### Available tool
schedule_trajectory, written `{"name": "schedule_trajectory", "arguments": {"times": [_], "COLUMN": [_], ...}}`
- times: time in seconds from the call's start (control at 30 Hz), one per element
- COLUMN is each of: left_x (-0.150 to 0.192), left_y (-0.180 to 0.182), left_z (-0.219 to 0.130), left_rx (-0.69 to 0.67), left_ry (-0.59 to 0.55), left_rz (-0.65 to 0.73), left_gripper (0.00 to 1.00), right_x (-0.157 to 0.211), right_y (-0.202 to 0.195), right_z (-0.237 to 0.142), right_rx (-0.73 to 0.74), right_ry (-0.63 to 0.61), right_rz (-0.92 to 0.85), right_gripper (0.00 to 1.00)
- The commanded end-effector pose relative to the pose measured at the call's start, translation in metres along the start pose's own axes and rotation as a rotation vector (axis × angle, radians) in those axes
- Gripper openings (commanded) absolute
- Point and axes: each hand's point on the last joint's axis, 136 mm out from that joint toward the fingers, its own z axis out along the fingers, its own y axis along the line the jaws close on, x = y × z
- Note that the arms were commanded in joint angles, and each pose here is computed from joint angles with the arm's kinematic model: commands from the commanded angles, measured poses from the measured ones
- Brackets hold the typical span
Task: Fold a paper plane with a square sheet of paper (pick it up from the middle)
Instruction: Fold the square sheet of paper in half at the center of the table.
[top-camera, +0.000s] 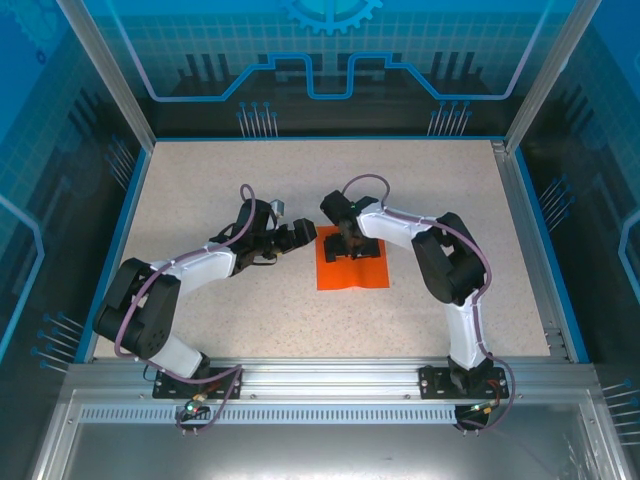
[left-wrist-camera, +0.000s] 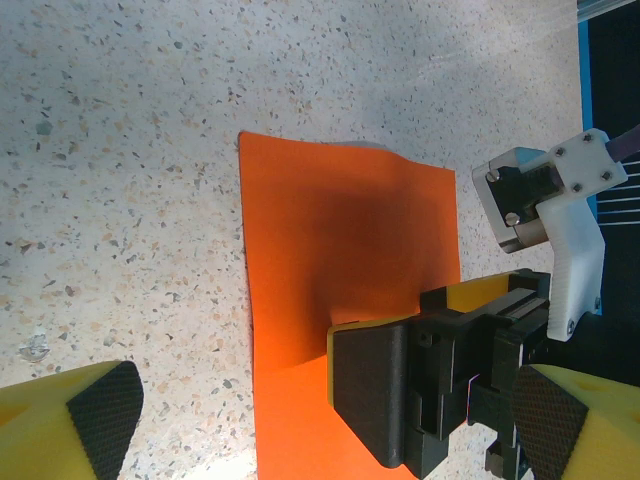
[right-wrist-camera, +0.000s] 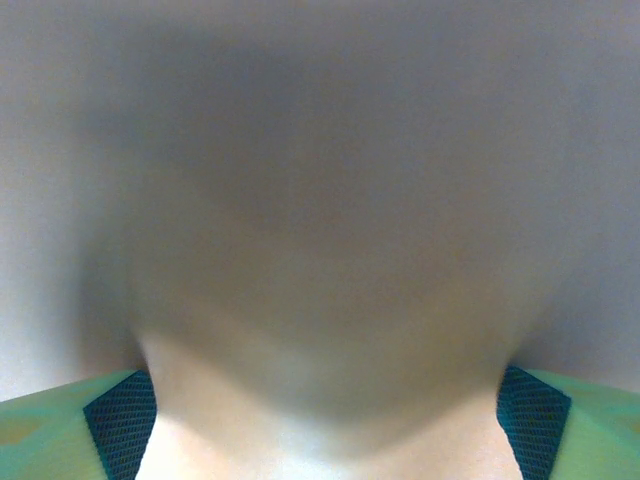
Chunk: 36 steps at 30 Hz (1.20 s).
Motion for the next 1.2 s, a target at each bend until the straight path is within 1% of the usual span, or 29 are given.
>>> {"name": "schedule_trajectory", "arguments": {"times": [0.0, 0.07, 0.13, 0.3, 0.33, 0.37, 0.43, 0.47, 0.53, 0.57, 0.6, 0.63, 0.67, 0.7, 0.73, 0.77, 0.83, 0.87, 0.93, 1.0, 1.07, 1.17], "left_x": [0.0, 0.001, 0.001, 0.002, 0.002, 0.003, 0.003, 0.003, 0.003, 0.002, 0.002, 0.002, 0.001, 0.001, 0.001, 0.001, 0.001, 0.001, 0.001, 0.0, -0.001, -0.007], "left_y": [-0.01, -0.011, -0.01, -0.009, -0.009, -0.008, -0.008, -0.008, -0.008, -0.009, -0.009, -0.008, -0.009, -0.008, -0.008, -0.008, -0.004, -0.002, 0.001, 0.003, 0.004, 0.0], "left_z": [-0.003, -0.005, -0.006, -0.007, -0.007, -0.007, -0.007, -0.007, -0.007, -0.007, -0.008, -0.008, -0.008, -0.008, -0.008, -0.008, -0.009, -0.009, -0.01, -0.01, -0.01, -0.012], "left_rx": [0.033, 0.033, 0.028, 0.028, 0.024, 0.023, 0.023, 0.023, 0.023, 0.025, 0.025, 0.022, 0.021, 0.019, 0.017, 0.015, 0.001, -0.006, -0.019, -0.027, -0.021, 0.021], "left_ry": [0.012, 0.012, 0.01, 0.009, 0.008, 0.008, 0.009, 0.009, 0.009, 0.007, 0.006, 0.006, 0.002, 0.002, 0.001, 0.0, -0.004, -0.008, -0.013, -0.013, -0.007, -0.001], "left_rz": [0.032, 0.036, 0.037, 0.036, 0.034, 0.036, 0.035, 0.036, 0.034, 0.035, 0.035, 0.035, 0.035, 0.035, 0.034, 0.034, 0.024, 0.02, 0.008, -0.007, -0.036, -0.079], "left_gripper": [0.99, 0.99, 0.99, 0.99, 0.99, 0.99, 0.99, 0.99, 0.99, 0.99, 0.99, 0.99, 0.99, 0.99, 0.99, 0.99, 0.99, 0.99, 0.99, 0.99, 0.99, 0.99], "right_x": [0.033, 0.027, 0.02, 0.018, 0.019, 0.019, 0.018, 0.015, 0.011, 0.007, 0.004, 0.002, -0.001, -0.004, -0.005, -0.008, -0.012, -0.014, -0.018, -0.021, -0.025, -0.034], "right_y": [-0.012, -0.01, -0.004, -0.005, -0.004, -0.004, -0.003, -0.002, -0.002, -0.002, -0.002, -0.002, -0.001, -0.002, -0.002, 0.0, 0.0, 0.001, 0.005, 0.015, 0.031, 0.047], "right_z": [0.018, 0.01, 0.005, 0.008, 0.009, 0.009, 0.006, 0.003, -0.002, -0.006, -0.01, -0.013, -0.017, -0.02, -0.024, -0.028, -0.036, -0.041, -0.051, -0.063, -0.079, -0.103], "right_rx": [0.057, 0.048, 0.022, 0.016, 0.007, -0.004, -0.012, -0.018, -0.029, -0.034, -0.043, -0.056, -0.07, -0.076, -0.086, -0.105, -0.132, -0.156, -0.21, -0.306, -0.446, -0.63], "right_ry": [0.107, 0.091, 0.074, 0.083, 0.087, 0.087, 0.079, 0.07, 0.056, 0.046, 0.036, 0.025, 0.016, 0.006, -0.002, -0.015, -0.038, -0.052, -0.076, -0.097, -0.107, -0.158], "right_rz": [-0.009, -0.013, -0.028, -0.014, -0.011, -0.008, -0.001, 0.001, 0.007, 0.012, 0.017, 0.019, 0.023, 0.033, 0.036, 0.038, 0.054, 0.058, 0.071, 0.074, 0.087, 0.118], "right_gripper": [0.92, 0.94, 0.83, 0.8, 0.79, 0.75, 0.73, 0.69, 0.57, 0.56, 0.53, 0.45, 0.41, 0.4, 0.35, 0.32, 0.31, 0.27, 0.26, 0.23, 0.24, 0.27]}}
